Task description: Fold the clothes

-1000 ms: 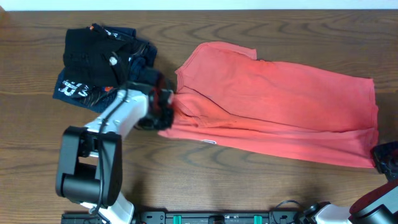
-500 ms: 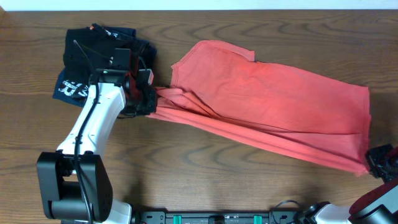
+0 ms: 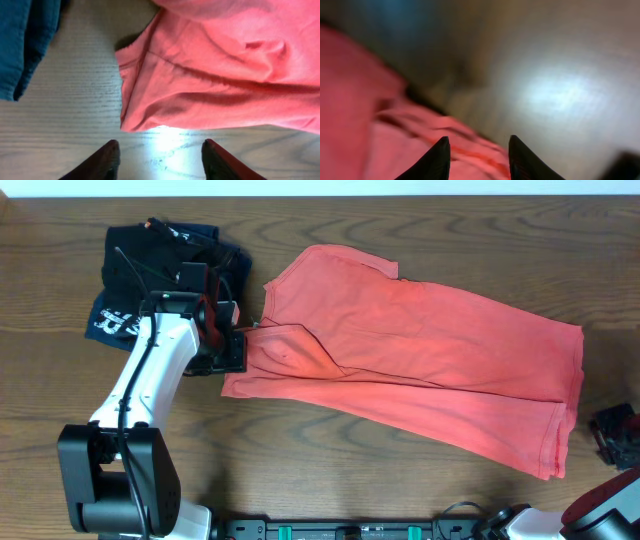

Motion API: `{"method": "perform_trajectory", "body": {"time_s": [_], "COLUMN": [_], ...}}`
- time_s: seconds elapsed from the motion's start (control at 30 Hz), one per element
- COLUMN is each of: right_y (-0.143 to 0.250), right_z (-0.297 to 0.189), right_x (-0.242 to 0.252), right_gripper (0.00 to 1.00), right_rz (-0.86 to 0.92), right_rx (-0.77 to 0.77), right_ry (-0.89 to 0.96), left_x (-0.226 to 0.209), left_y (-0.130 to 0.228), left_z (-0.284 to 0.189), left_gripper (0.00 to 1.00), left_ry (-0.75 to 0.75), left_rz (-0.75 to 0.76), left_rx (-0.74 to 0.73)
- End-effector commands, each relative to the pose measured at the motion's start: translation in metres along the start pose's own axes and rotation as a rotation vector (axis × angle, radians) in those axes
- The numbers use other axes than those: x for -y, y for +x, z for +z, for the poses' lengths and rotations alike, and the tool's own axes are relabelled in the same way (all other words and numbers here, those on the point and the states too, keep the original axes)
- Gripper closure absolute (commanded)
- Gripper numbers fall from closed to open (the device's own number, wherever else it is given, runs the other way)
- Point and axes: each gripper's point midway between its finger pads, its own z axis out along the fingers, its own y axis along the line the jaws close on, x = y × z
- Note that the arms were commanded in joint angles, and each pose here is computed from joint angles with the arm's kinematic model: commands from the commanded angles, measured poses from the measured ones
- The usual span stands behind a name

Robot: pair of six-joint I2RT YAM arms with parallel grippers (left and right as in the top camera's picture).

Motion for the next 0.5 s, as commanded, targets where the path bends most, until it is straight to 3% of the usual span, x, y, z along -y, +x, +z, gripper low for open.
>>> {"method": "perform_trajectory", "body": {"time_s": [0.0, 0.17, 0.27, 0.33, 0.47], "right_y": [0.004, 0.015, 0.022, 0.027, 0.032], "right_z": [-0.01, -0.016, -0.015, -0.014, -0.01], "right_x": [-0.033, -0.073, -0.089, -0.097, -0.099], "right_gripper": [0.63, 0.64, 0.62, 0.61, 0.6], "right_rz": [-0.092, -0.238, -0.311, -0.354, -0.406], "right_rx": [-0.024, -0.039, -0.031, -0.025, -0.009], "right_ry": [-0.186, -0.341, -0.343, -0.328, -0.263], "left_x": [-0.003, 0.004, 0.019, 0.026, 0.049], "left_y": [0.001, -0.012, -0.033, -0.042, -0.049], "left_z": [-0.001, -0.001, 0.0, 0.005, 0.025], "left_gripper": [0.41, 0.38, 0.37, 0.32, 0.31], "left_ry": [-0.009, 0.022, 0.088, 0.097, 0.131], "left_rz": [-0.009, 0.002, 0.043, 0.073, 0.127], "left_rx": [-0.004, 0.045, 0.131, 0.167, 0.16]}}
